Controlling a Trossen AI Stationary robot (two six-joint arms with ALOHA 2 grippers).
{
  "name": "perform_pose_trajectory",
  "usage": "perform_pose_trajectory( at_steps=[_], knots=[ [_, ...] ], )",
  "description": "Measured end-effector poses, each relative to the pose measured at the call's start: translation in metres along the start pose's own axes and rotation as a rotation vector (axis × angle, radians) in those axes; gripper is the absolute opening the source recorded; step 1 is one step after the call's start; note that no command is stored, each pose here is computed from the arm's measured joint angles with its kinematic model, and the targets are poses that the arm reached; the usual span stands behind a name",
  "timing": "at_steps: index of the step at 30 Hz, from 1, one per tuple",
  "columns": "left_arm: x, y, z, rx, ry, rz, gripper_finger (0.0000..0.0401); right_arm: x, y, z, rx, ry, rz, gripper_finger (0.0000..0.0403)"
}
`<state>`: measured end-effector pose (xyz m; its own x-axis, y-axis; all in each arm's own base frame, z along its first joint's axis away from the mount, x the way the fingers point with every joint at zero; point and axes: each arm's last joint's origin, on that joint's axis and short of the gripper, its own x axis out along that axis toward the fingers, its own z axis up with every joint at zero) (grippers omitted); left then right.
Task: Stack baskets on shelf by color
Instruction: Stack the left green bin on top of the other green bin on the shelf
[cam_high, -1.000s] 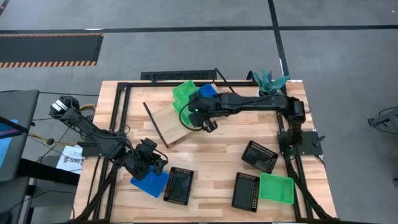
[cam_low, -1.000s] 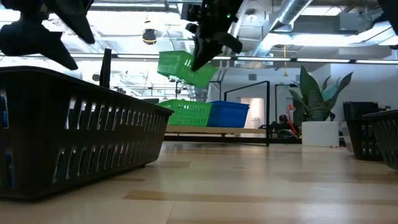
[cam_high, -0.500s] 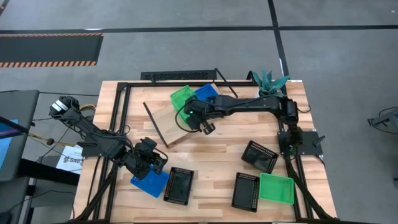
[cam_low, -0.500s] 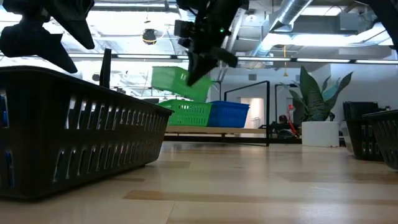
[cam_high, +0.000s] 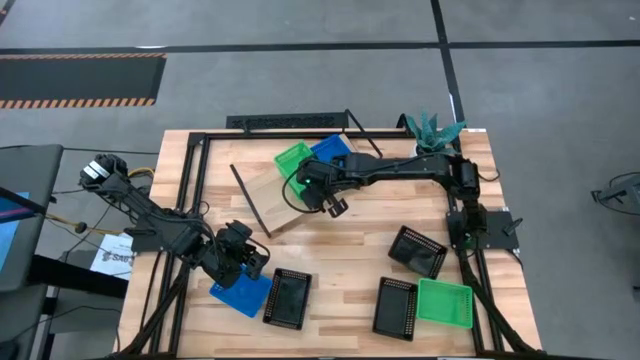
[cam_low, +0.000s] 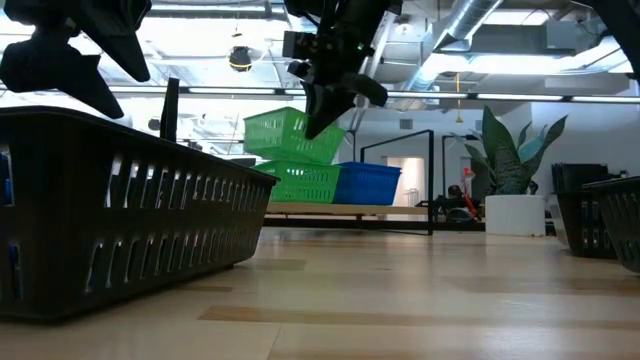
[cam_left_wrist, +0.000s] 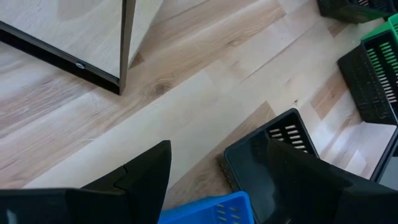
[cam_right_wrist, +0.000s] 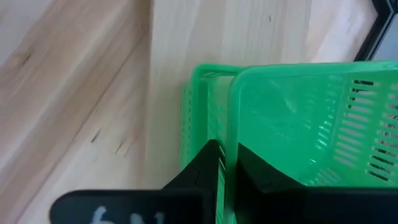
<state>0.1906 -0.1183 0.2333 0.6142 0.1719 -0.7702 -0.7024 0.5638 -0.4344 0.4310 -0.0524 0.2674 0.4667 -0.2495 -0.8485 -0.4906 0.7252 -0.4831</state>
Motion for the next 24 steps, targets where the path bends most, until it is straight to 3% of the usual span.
perform_pose_trajectory(
  at_steps=[24],
  knots=[
    [0.0, 0.0002, 0.0, 0.003, 0.001, 0.002, 0.0253, 0.0019, -0.0074, -0.0075, 0.031, -0.006, 0.003, 0.0052]
  ],
)
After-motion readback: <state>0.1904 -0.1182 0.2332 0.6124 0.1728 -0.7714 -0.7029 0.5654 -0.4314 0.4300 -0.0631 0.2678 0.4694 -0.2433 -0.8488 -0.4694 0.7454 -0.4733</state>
